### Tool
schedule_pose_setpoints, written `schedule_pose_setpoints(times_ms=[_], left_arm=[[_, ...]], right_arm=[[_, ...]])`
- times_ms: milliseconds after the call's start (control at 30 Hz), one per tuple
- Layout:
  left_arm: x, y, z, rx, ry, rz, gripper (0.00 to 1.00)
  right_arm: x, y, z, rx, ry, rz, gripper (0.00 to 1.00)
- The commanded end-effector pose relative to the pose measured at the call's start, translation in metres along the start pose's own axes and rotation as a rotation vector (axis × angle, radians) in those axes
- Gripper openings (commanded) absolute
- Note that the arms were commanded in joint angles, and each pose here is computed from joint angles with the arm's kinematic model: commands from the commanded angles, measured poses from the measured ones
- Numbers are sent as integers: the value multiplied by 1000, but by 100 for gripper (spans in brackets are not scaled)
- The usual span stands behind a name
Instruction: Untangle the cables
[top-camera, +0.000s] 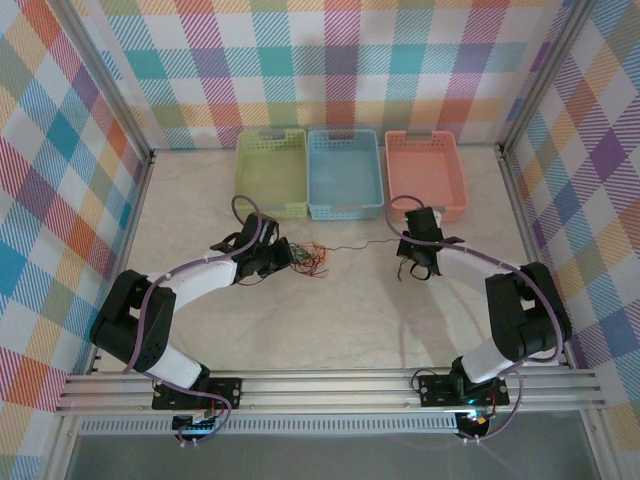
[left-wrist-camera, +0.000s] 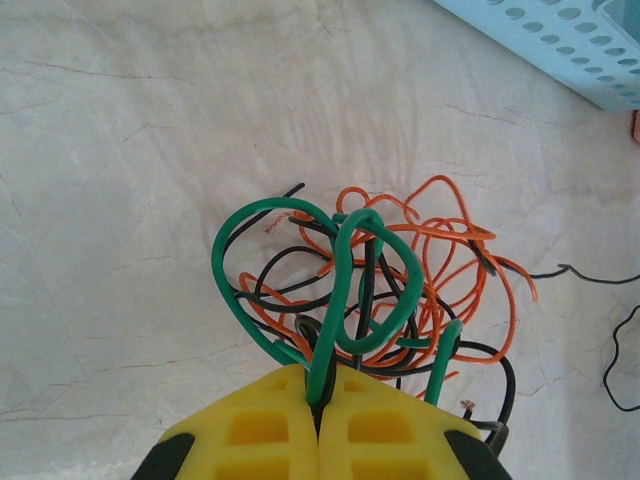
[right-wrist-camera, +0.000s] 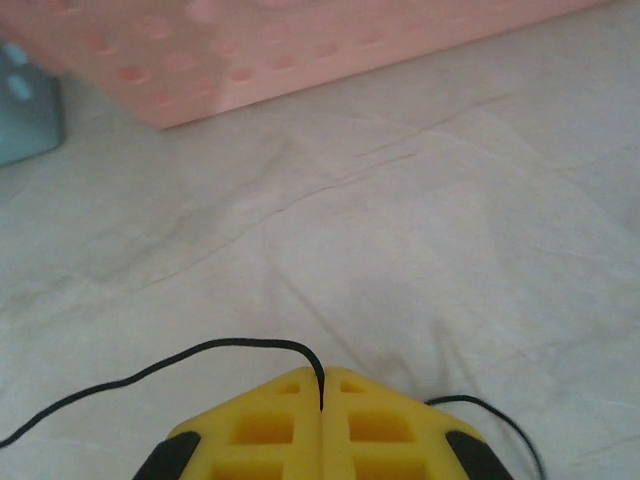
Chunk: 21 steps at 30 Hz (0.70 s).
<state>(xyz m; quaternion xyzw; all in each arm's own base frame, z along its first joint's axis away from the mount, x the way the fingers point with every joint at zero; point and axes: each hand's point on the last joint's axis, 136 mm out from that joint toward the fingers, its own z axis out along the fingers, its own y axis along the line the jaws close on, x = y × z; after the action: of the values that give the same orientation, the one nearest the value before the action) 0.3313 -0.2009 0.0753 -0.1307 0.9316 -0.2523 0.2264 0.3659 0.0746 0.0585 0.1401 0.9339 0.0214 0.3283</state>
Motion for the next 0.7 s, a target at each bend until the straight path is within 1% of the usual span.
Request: schedule_pose_setpoints(times_ms=[0, 233, 367, 667], left_arm=[[-3, -3, -2, -9, -5, 3, 0], [-3, -2, -3, -8, -6, 4, 0], [-2, -3, -2, -5, -4, 4, 0], [1, -7, 1, 15, 15, 7, 0]], right_arm=[[-8, -18, -4, 26, -47, 129, 0], [-8, -38, -5, 50, -67, 219, 0], [-7, -34, -4, 30, -52, 218, 0], [-19, -2, -14, -167, -99, 167, 0]])
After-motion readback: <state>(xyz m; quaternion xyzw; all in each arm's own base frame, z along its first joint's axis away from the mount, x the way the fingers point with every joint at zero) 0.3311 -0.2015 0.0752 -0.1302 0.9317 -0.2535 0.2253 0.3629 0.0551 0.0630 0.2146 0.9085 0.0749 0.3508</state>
